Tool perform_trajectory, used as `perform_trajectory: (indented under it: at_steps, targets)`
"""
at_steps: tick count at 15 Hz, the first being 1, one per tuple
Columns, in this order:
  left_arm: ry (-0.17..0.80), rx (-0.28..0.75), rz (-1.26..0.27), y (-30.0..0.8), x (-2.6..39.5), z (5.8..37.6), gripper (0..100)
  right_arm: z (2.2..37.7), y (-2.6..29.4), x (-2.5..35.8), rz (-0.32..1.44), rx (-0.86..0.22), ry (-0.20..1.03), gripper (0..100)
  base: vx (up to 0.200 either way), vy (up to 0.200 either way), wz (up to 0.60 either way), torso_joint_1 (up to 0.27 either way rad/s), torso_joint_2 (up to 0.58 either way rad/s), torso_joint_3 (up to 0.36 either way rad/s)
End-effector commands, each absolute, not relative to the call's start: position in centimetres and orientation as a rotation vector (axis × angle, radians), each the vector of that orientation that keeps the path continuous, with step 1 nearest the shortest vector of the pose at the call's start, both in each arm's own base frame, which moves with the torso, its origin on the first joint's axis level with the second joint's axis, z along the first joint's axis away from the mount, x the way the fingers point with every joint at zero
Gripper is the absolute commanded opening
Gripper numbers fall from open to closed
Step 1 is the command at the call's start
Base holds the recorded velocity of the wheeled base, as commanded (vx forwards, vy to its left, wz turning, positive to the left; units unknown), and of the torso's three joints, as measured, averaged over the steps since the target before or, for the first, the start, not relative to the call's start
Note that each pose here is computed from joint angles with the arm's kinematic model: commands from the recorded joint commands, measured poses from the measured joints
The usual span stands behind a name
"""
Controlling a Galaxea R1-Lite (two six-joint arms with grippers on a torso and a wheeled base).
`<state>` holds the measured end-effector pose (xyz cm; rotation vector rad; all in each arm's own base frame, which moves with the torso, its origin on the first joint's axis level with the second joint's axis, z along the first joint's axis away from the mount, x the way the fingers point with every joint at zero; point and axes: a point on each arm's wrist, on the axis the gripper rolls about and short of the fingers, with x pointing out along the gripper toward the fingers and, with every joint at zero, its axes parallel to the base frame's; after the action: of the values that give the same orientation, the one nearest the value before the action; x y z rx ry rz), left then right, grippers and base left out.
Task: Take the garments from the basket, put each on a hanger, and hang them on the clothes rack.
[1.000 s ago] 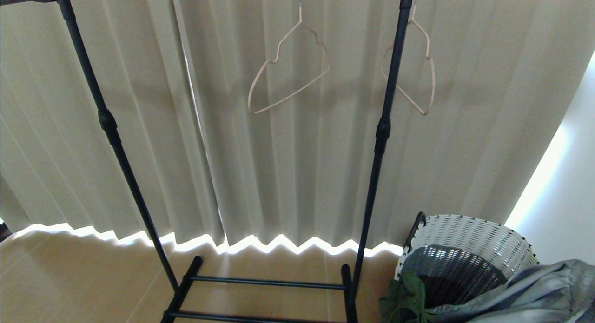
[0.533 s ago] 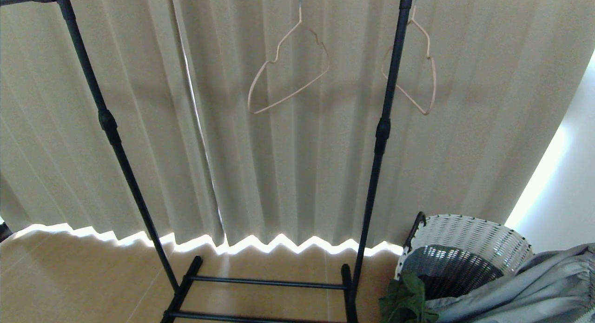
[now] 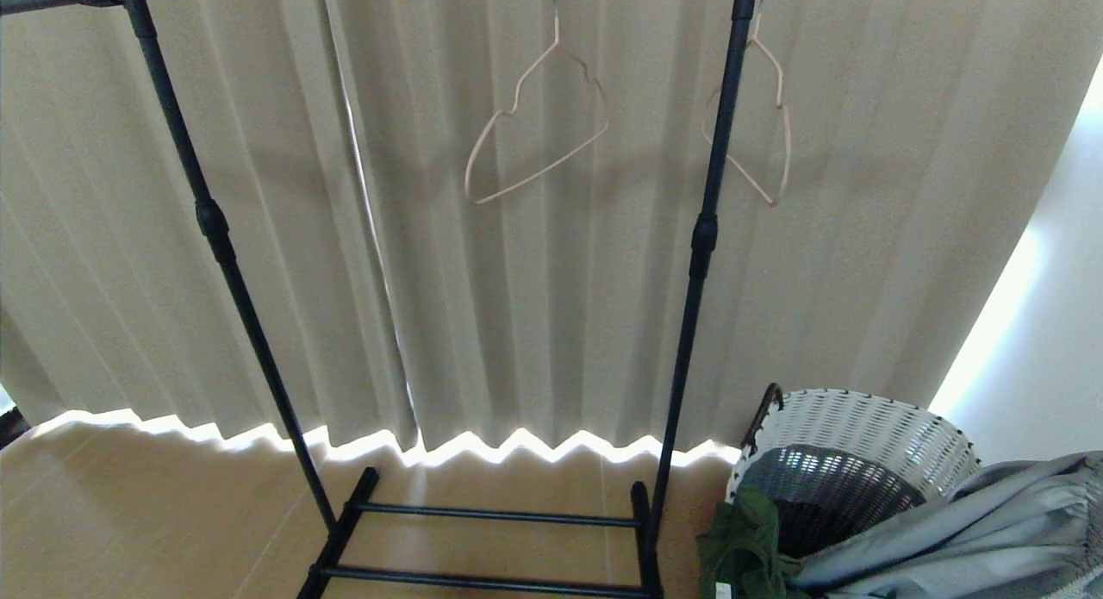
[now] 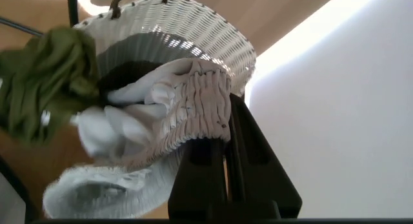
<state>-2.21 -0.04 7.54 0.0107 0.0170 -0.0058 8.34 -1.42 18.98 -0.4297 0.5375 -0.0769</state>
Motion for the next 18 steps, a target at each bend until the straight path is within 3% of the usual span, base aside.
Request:
perform_trajectory:
  at_steps: [1,3,10,18]
  targets:
    - [0.017,0.011,-0.003,-0.04,-2.21,7.54,100,18.94,-1.42,8.37,-0.076,-0.430,0.540,0,-0.200,0.000,0.00,-0.002,0.00,0.007]
    - [0.018,0.011,-0.005,-0.04,-2.20,7.54,100,18.90,-1.42,8.36,-0.076,-0.430,0.541,0,-0.200,0.000,0.00,0.000,0.00,0.002]
    - [0.017,0.011,-0.003,-0.04,-2.21,7.54,100,18.76,-1.41,8.34,-0.072,-0.434,0.547,0,0.000,0.000,0.00,0.000,0.00,0.000]
    - [0.017,0.011,-0.005,-0.04,-2.21,7.54,100,18.71,-1.41,8.37,-0.067,-0.449,0.550,0,0.000,0.200,0.00,0.004,0.00,0.002]
